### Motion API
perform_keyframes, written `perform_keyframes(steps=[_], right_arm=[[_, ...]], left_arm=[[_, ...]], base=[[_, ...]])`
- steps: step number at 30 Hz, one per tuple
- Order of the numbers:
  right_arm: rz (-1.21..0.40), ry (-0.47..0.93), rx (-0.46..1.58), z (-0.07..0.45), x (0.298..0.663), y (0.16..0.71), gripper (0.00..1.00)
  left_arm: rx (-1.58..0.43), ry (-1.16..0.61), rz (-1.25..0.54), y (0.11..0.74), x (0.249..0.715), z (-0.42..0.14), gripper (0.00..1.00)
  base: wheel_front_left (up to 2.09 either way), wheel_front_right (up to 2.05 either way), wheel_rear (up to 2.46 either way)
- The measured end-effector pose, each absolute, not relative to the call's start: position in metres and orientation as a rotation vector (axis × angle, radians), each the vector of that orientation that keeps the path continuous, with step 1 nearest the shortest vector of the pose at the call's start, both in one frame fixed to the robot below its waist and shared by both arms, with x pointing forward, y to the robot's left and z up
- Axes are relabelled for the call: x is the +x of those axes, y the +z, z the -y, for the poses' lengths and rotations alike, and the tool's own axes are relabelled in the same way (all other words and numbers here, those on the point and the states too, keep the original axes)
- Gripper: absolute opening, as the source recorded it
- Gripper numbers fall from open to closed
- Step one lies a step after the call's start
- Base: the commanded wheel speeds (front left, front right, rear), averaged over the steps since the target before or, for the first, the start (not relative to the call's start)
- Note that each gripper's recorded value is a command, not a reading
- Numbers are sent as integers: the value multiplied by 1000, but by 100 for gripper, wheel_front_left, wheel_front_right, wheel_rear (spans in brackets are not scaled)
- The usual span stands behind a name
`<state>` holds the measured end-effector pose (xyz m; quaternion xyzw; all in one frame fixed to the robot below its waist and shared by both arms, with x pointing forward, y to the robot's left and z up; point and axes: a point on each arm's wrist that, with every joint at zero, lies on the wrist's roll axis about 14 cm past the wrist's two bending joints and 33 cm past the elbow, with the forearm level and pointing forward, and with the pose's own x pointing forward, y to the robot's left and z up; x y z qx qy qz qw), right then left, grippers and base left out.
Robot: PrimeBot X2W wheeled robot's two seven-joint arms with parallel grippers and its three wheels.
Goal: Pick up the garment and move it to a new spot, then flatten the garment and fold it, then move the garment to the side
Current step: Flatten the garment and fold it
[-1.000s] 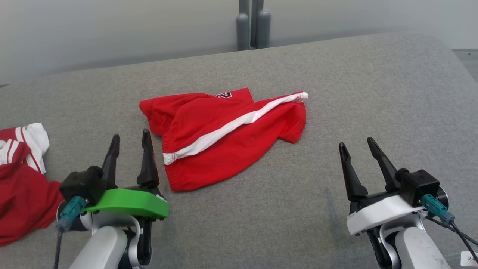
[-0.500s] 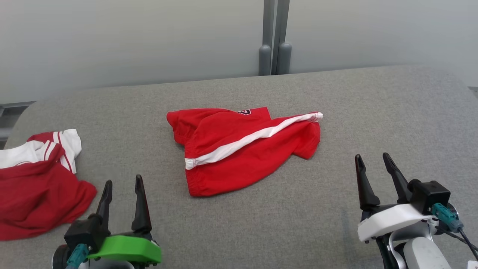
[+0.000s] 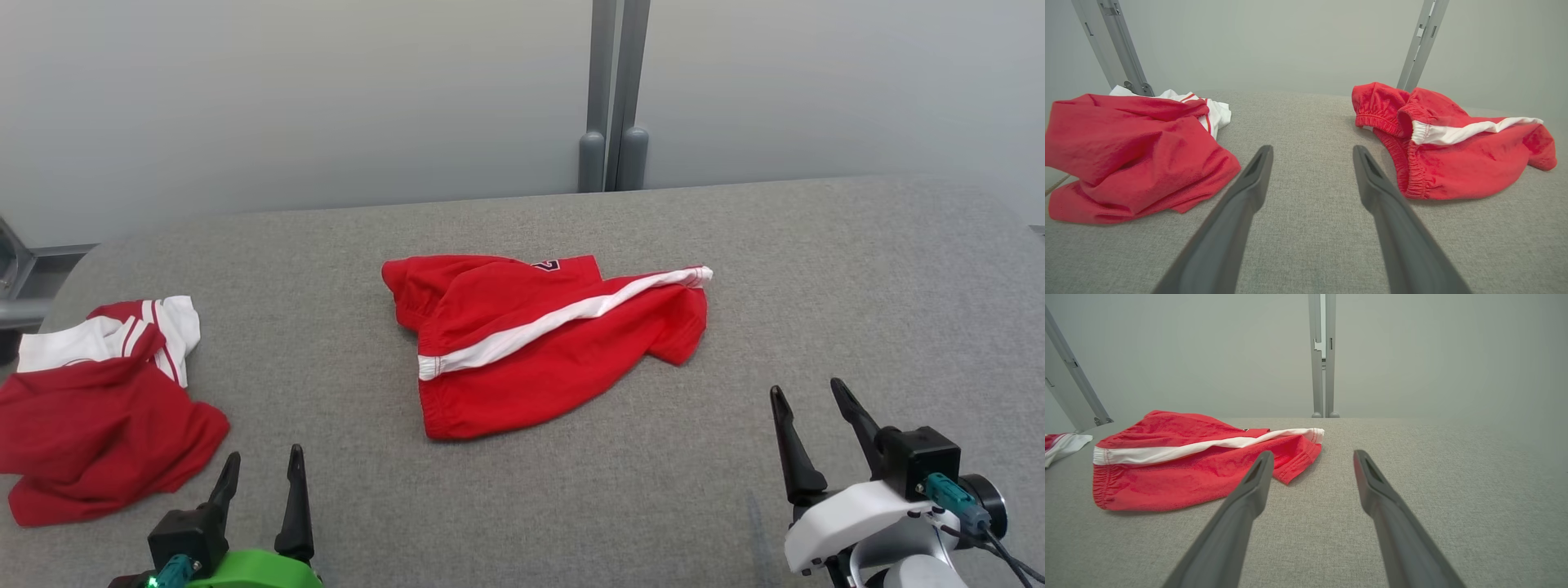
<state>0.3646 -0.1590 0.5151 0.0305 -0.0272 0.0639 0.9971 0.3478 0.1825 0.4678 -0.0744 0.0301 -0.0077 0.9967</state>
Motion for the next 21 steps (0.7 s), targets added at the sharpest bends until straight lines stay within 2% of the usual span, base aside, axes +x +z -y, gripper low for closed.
perform_keyframes(steps=[21], right_arm=[[50, 131, 103, 157, 360, 514, 100]], left_arm=[[-164, -33, -49, 471, 352, -176, 100]], base=[[0, 0, 0]])
